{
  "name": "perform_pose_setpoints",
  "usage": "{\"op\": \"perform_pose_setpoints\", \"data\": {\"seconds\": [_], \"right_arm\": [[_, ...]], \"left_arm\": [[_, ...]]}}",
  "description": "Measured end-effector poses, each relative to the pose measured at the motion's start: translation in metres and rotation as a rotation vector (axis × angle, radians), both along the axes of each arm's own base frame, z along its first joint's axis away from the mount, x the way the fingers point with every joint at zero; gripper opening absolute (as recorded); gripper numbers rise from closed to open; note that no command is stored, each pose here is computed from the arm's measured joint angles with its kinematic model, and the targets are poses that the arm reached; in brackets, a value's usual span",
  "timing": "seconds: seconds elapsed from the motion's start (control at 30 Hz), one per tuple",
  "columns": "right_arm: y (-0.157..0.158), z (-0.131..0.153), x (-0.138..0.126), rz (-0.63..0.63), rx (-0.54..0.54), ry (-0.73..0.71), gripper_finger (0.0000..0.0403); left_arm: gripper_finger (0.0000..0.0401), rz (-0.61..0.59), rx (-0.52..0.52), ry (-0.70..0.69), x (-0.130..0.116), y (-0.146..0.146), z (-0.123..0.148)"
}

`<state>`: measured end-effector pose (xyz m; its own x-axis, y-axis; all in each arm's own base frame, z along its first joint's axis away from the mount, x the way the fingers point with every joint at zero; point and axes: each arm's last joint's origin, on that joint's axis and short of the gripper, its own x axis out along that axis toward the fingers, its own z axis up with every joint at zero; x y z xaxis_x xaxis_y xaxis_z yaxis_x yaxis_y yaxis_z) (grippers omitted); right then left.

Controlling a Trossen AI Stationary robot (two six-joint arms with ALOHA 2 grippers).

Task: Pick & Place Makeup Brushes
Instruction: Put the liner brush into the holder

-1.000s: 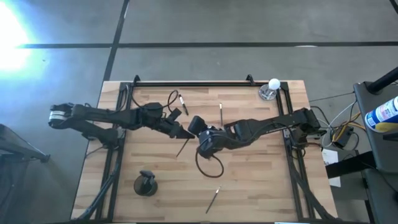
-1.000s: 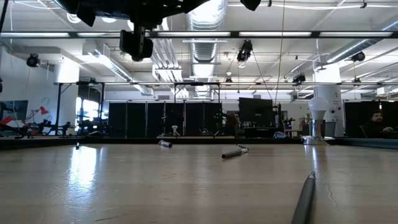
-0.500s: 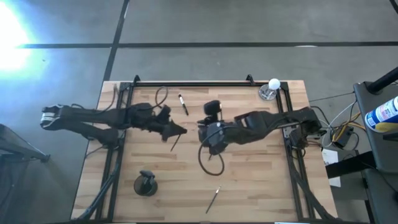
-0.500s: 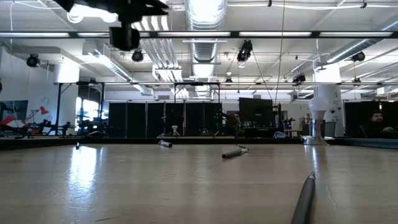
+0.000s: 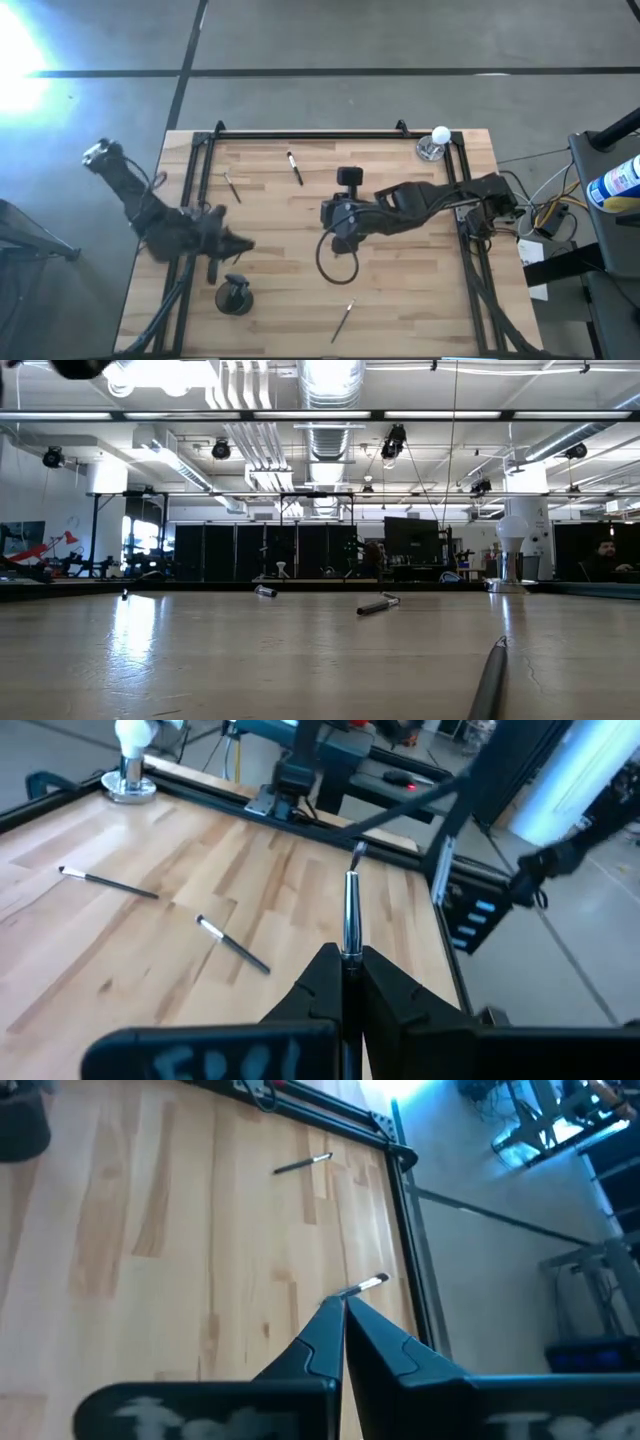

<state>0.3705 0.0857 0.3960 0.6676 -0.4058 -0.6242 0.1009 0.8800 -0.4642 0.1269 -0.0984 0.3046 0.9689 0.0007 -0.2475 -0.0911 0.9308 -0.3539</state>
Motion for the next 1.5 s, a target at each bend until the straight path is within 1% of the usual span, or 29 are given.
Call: {"op": "perform_pose_setpoints", "data": {"seconds": [0.2, 0.37, 0.5, 0.6, 0.7, 0.83, 0.97, 1.23, 1.33, 1.4, 1.5], "right_arm": [[0.0, -0.001, 0.002, -0.061, 0.026, -0.036, 0.0008], [-0.001, -0.001, 0.002, -0.098, 0.038, -0.059, 0.0008], [-0.001, -0.001, 0.002, -0.116, 0.054, -0.073, 0.0008], [-0.001, 0.0, 0.003, -0.124, 0.067, -0.093, 0.0008], [0.0, 0.001, 0.004, -0.124, 0.074, -0.112, 0.0008], [0.0, 0.002, 0.005, -0.124, 0.076, -0.12, 0.0008], [0.0, 0.002, 0.005, -0.123, 0.076, -0.119, 0.0008], [0.0, 0.002, 0.005, -0.112, 0.063, -0.109, 0.0008], [0.0, 0.002, 0.005, -0.109, 0.06, -0.106, 0.0008], [0.0, 0.002, 0.005, -0.107, 0.058, -0.105, 0.0008], [0.0, 0.001, 0.005, -0.098, 0.047, -0.098, 0.0008]], "left_arm": [[0.0012, 0.0, 0.034, -0.027, -0.031, -0.031, -0.029], [0.0012, -0.037, 0.065, -0.024, -0.041, -0.047, -0.043], [0.0012, -0.064, 0.113, 0.009, -0.04, -0.059, -0.054], [0.0012, -0.063, 0.127, 0.017, -0.037, -0.067, -0.066], [0.0012, -0.062, 0.093, 0.002, -0.034, -0.073, -0.081], [0.0012, -0.046, 0.02, -0.058, -0.032, -0.077, -0.095], [0.0012, -0.04, 0.025, -0.082, -0.031, -0.079, -0.107], [0.0013, -0.025, 0.042, -0.033, -0.028, -0.087, -0.131], [0.0015, -0.032, 0.028, -0.008, -0.027, -0.09, -0.139], [0.0019, -0.036, 0.016, 0.002, -0.026, -0.093, -0.141], [0.0036, -0.035, -0.012, -0.002, -0.024, -0.098, -0.136]]}}
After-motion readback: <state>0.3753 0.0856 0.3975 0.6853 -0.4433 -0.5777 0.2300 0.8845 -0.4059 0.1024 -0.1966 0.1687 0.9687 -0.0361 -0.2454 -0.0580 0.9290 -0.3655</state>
